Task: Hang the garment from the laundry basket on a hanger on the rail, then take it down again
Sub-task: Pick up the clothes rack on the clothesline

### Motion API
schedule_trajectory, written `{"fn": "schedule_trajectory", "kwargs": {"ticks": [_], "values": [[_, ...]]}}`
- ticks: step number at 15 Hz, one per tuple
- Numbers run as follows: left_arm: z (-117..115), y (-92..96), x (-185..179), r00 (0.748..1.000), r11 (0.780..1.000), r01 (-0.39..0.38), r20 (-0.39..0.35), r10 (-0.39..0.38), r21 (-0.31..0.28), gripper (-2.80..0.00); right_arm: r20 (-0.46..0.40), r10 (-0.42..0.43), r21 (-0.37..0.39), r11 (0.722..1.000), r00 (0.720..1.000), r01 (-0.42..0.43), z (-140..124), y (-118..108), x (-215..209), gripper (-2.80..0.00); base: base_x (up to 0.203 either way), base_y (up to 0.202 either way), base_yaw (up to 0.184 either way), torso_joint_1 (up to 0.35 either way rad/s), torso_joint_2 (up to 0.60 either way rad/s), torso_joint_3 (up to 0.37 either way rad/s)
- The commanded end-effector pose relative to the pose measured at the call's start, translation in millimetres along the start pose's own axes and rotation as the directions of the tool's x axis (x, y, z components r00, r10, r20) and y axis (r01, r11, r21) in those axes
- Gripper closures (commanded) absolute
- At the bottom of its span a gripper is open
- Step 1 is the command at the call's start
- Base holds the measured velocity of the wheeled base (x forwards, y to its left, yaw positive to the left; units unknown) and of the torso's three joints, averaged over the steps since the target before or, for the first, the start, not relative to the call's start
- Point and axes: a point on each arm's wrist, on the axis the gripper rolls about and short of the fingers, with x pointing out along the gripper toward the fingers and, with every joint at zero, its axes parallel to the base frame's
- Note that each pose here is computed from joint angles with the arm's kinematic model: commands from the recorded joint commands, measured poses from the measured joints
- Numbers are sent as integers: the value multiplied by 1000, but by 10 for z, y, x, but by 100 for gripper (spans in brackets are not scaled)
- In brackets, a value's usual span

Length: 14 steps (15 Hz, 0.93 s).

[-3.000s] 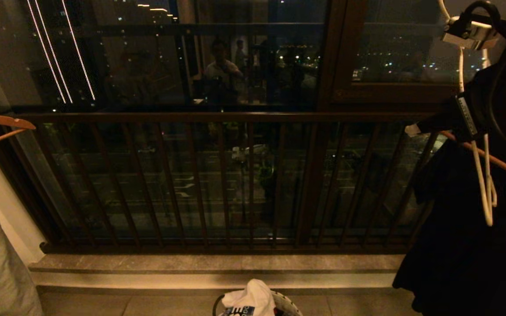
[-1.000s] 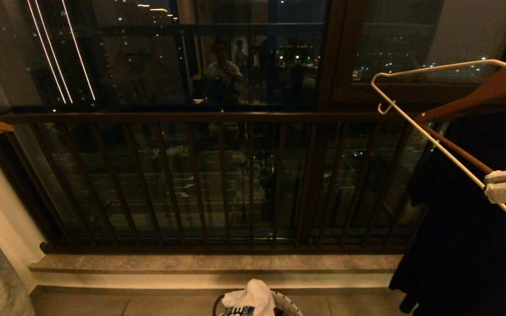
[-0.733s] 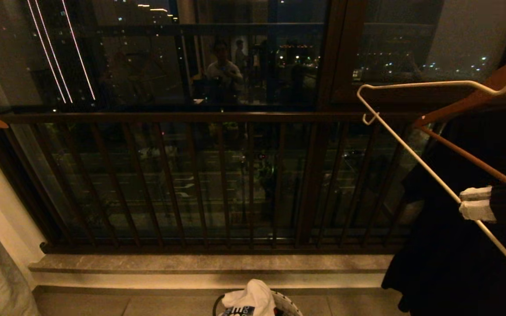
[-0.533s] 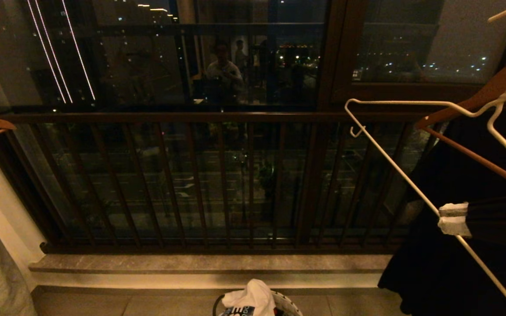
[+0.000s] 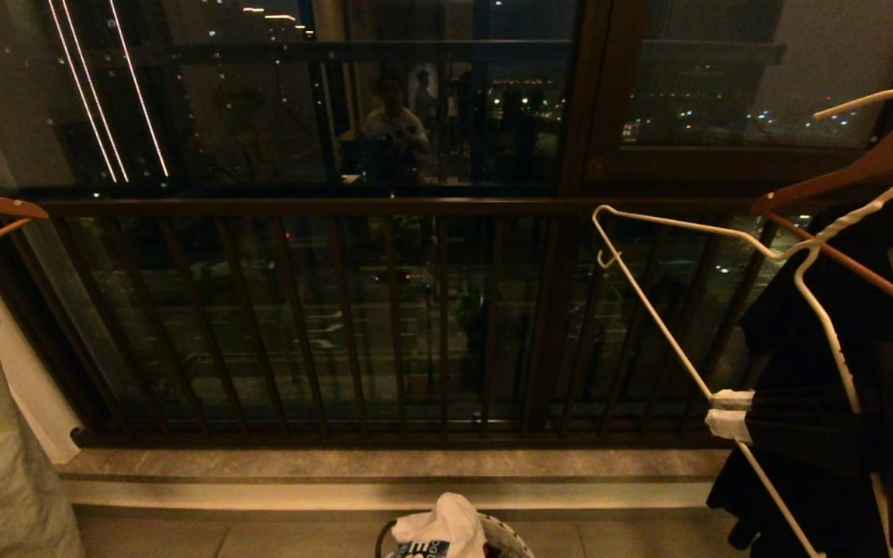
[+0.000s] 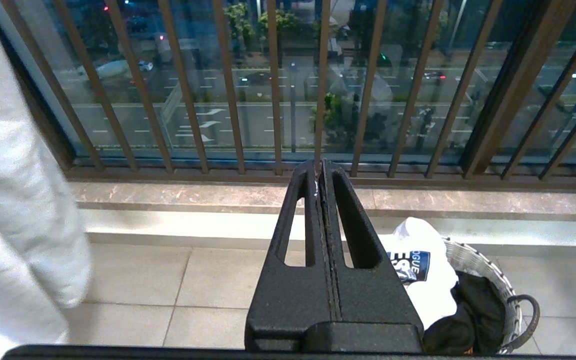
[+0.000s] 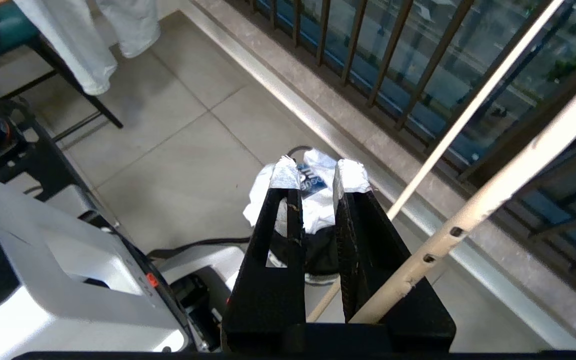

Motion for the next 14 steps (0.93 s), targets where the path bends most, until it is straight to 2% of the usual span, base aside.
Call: {"fn": "schedule_trajectory", "kwargs": {"ticks": [1, 6, 14], "values": [[3, 0, -1, 1000, 1000, 0, 1, 0, -1, 0, -17, -2, 5, 1000, 1000, 2, -51, -3, 17, 0, 0, 0, 0, 0, 0, 0], [3, 0, -1, 1000, 1000, 0, 1, 0, -1, 0, -36, -6, 11, 1000, 999, 6, -110, -7, 31, 0, 0, 0, 0, 0, 0, 0], [1, 0, 0, 1000, 1000, -1, 0, 1, -1, 0, -20, -31, 12, 999, 999, 31, -114, -28, -27, 0, 0, 0, 0, -12, 23, 14]]}}
